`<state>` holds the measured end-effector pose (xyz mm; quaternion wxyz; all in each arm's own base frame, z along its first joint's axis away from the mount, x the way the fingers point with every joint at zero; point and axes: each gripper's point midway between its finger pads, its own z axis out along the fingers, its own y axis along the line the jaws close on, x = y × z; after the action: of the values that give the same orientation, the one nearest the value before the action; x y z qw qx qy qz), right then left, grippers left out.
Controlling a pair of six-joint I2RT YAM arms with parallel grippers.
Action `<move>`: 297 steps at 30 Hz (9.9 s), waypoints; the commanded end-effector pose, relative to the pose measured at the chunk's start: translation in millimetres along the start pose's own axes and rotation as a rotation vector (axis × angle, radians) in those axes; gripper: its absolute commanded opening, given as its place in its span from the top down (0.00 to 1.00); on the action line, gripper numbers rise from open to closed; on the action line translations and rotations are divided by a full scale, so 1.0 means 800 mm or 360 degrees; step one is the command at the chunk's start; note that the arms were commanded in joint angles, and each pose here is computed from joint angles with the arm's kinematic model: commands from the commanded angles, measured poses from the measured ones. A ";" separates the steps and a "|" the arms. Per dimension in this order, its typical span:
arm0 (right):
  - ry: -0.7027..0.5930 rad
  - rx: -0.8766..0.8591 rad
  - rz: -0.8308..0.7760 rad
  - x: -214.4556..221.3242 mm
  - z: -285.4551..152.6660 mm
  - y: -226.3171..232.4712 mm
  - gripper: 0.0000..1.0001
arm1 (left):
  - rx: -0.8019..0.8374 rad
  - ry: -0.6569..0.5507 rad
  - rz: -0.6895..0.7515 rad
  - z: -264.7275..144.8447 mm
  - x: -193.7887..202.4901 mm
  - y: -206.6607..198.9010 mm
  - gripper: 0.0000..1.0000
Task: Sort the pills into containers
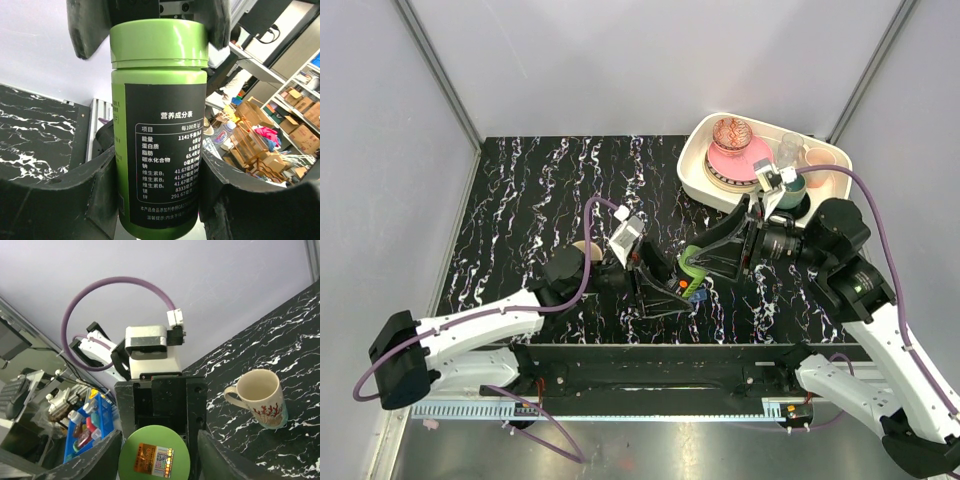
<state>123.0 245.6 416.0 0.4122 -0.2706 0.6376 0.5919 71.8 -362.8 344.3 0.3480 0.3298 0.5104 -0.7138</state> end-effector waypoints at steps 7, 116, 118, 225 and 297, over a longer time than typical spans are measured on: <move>-0.0422 0.0318 0.0019 -0.094 -0.004 -0.013 0.11 | -0.0463 -0.0159 0.0238 -0.021 -0.048 0.025 1.00; 0.0107 -0.0159 -0.0248 -0.001 0.031 0.046 0.21 | -0.0116 -0.0194 0.0322 -0.005 -0.059 -0.041 1.00; 0.0108 -0.0148 -0.0244 0.000 0.031 0.044 0.21 | -0.0112 -0.0204 0.0333 -0.006 -0.060 -0.042 1.00; -0.0037 0.0004 -0.0257 -0.038 0.048 0.040 0.90 | -0.0337 -0.0043 0.0383 -0.003 -0.051 -0.011 1.00; -0.0338 0.0480 -0.0370 -0.053 -0.037 0.008 0.25 | -0.0301 -0.0145 0.0456 -0.020 -0.059 -0.029 1.00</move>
<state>131.9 225.0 422.4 0.5335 -0.2278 0.6646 0.4709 76.3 -340.7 369.3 0.4613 0.3466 0.5362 -0.6161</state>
